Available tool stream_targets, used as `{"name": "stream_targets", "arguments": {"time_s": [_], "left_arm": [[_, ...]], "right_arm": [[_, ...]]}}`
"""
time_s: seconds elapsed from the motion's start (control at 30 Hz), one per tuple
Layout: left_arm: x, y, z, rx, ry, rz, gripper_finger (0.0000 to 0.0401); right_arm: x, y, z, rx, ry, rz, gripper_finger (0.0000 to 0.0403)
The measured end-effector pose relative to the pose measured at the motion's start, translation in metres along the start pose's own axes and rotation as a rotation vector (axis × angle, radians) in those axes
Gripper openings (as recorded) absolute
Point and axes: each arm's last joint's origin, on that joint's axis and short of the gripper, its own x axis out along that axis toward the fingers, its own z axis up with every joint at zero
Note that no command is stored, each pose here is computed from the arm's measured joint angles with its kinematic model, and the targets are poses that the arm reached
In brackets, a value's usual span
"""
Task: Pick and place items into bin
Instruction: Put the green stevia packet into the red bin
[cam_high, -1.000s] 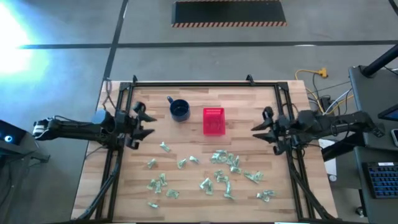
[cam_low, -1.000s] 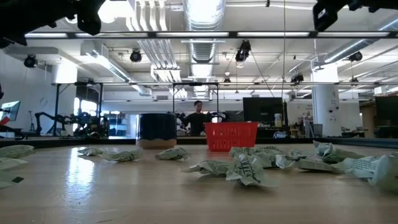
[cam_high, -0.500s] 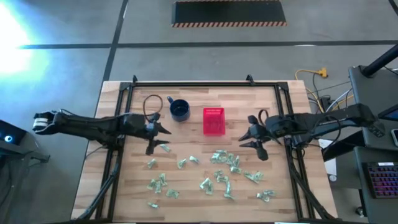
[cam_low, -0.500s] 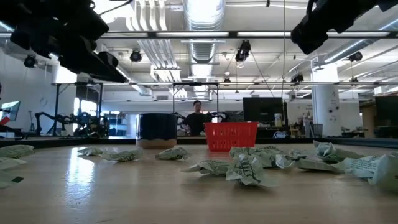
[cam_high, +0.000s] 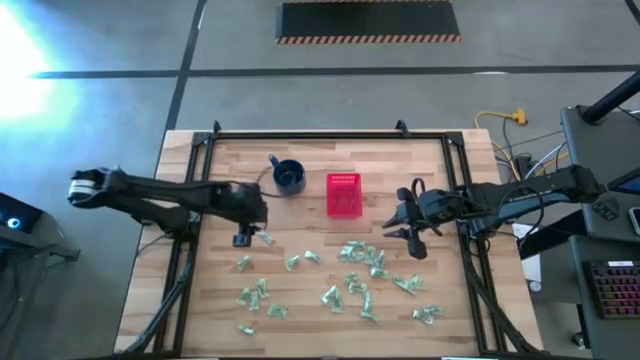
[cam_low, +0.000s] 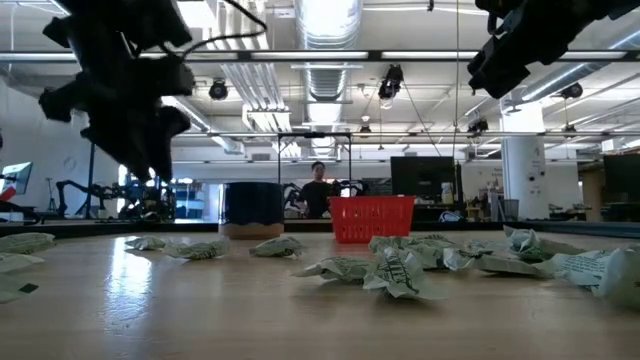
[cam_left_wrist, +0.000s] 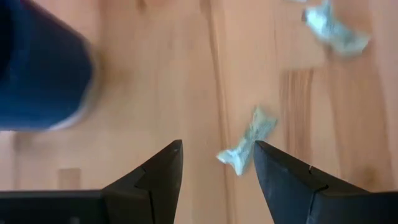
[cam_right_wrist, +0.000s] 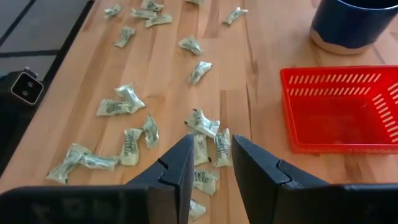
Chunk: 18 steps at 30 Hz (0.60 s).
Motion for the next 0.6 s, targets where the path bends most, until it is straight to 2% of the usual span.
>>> {"name": "stream_targets", "arguments": {"time_s": [0.17,0.6], "left_arm": [[0.026,-0.002,0.003,0.012,0.111,-0.016,0.0180],[0.047,-0.011,0.008,0.047,0.156,-0.039,0.0180]], "right_arm": [[0.000,0.000,0.000,-0.011,0.000,0.001,0.0100],[0.002,0.001,-0.003,-0.030,0.010,0.004,0.0100]]}}
